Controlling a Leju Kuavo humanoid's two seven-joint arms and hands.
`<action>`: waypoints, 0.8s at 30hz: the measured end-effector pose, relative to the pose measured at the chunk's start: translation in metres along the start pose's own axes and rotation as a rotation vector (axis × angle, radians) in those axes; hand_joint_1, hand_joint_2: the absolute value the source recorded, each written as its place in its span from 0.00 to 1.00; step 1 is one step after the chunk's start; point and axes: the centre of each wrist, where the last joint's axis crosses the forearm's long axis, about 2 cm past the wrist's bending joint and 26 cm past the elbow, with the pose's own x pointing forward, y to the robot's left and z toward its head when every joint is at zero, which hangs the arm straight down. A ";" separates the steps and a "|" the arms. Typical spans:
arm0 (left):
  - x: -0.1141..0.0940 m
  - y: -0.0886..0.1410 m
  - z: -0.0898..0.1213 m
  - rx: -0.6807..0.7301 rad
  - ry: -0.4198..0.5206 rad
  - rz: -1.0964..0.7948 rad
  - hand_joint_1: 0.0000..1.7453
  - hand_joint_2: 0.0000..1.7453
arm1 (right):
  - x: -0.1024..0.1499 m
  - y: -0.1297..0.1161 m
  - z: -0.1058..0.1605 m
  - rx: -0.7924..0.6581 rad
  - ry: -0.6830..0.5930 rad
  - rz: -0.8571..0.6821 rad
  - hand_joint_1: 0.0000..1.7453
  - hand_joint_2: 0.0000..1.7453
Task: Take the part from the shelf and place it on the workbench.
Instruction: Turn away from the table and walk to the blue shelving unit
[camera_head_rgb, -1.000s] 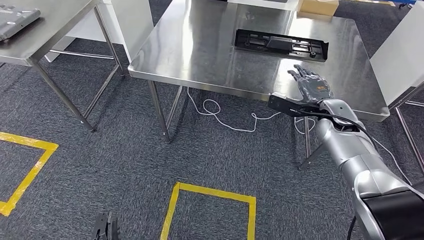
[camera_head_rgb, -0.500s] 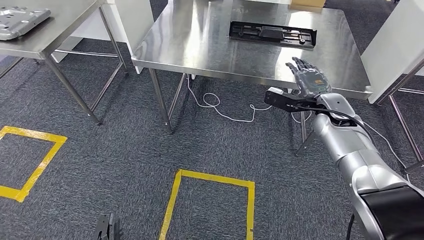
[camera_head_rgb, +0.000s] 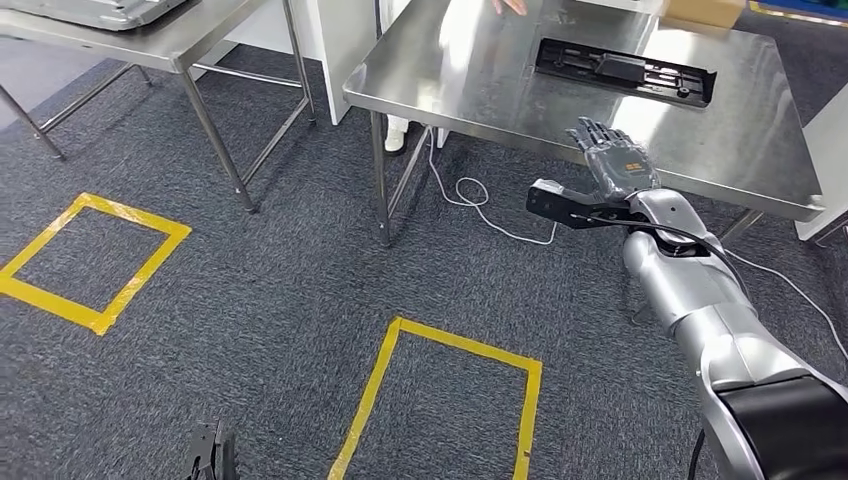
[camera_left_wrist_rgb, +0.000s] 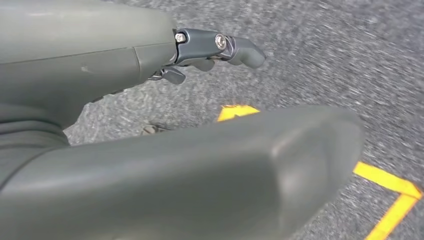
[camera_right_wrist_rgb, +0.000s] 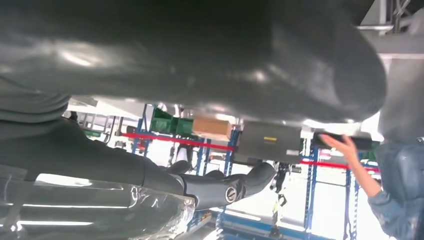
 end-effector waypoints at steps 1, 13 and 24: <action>0.000 0.000 0.000 -0.001 0.001 -0.001 0.00 0.00 | 0.000 0.001 0.001 0.003 0.000 0.000 0.00 0.00; -0.003 0.002 0.001 0.005 0.008 -0.007 0.00 0.00 | 0.005 0.001 -0.002 0.001 -0.018 -0.001 0.00 0.00; -0.003 0.001 0.001 0.010 0.012 -0.018 0.00 0.00 | 0.010 0.001 -0.005 -0.003 0.028 0.021 0.00 0.00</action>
